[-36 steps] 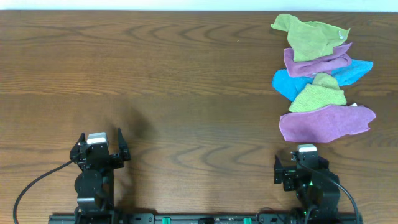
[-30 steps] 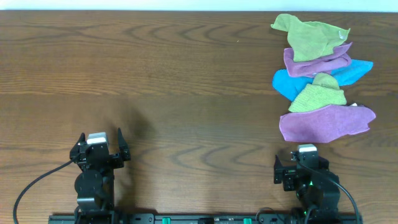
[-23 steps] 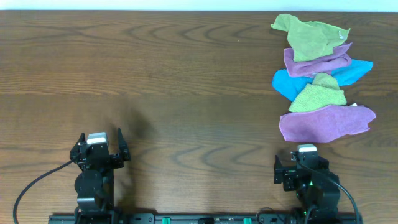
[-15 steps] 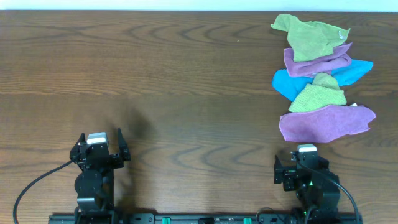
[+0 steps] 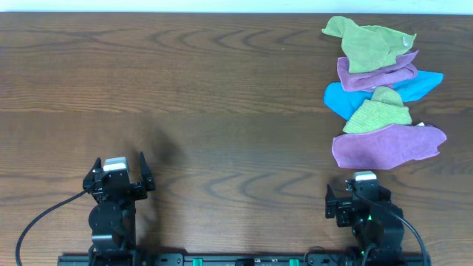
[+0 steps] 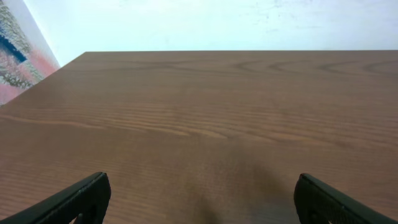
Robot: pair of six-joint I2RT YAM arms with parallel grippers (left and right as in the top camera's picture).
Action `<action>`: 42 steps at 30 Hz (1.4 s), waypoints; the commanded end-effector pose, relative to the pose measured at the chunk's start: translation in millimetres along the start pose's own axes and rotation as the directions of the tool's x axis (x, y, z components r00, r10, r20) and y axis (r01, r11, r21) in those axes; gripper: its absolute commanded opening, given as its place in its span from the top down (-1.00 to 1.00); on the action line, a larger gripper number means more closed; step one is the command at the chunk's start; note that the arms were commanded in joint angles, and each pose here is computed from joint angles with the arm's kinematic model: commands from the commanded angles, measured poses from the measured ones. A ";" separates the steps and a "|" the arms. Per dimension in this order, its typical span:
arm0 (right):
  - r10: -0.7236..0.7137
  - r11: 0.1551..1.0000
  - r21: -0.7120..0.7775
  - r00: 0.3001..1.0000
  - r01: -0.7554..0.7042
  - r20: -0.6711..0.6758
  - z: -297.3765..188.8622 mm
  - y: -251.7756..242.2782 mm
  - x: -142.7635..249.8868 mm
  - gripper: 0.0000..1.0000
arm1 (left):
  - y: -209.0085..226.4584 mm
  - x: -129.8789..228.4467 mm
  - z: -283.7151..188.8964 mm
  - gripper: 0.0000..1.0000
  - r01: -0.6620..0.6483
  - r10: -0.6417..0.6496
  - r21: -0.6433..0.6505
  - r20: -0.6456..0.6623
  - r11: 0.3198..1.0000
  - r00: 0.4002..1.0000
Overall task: Fold the cloth
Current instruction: 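Move the right gripper toward the bottom purple cloth in the stack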
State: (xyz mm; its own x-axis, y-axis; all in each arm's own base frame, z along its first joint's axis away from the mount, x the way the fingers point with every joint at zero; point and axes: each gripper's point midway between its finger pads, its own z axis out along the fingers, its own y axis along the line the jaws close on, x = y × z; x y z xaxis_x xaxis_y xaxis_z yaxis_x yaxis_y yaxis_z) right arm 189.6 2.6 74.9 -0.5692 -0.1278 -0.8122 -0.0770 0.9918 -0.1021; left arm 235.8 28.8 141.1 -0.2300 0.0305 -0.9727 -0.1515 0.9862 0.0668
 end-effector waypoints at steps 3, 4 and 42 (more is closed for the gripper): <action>-0.008 1.000 -0.004 1.000 0.008 0.005 1.0 0.8 0.7 -0.98 | 1.5 16.5 3.4 -0.91 0.005 -0.006 -0.012 -0.041 1.000 0.999; -0.008 1.000 -0.004 1.000 0.008 0.006 0.9 0.8 0.6 -0.99 | 1.5 16.5 3.4 -0.91 0.005 -0.006 -0.013 -0.041 1.000 0.999; 0.326 0.913 -0.322 0.923 -0.251 0.203 -14.7 40.1 -67.8 -0.99 | 1.4 16.5 3.3 -0.91 0.005 -0.006 -0.012 -0.041 1.000 0.999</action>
State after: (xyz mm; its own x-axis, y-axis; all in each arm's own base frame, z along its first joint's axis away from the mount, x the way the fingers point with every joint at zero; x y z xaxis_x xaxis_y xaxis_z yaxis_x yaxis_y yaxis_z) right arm 212.3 46.8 127.0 -0.3937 0.1239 -0.9109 -0.1930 0.9576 0.2137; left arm 235.8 28.8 140.8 -0.2307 0.0305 -0.9725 -0.1514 0.9862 0.0669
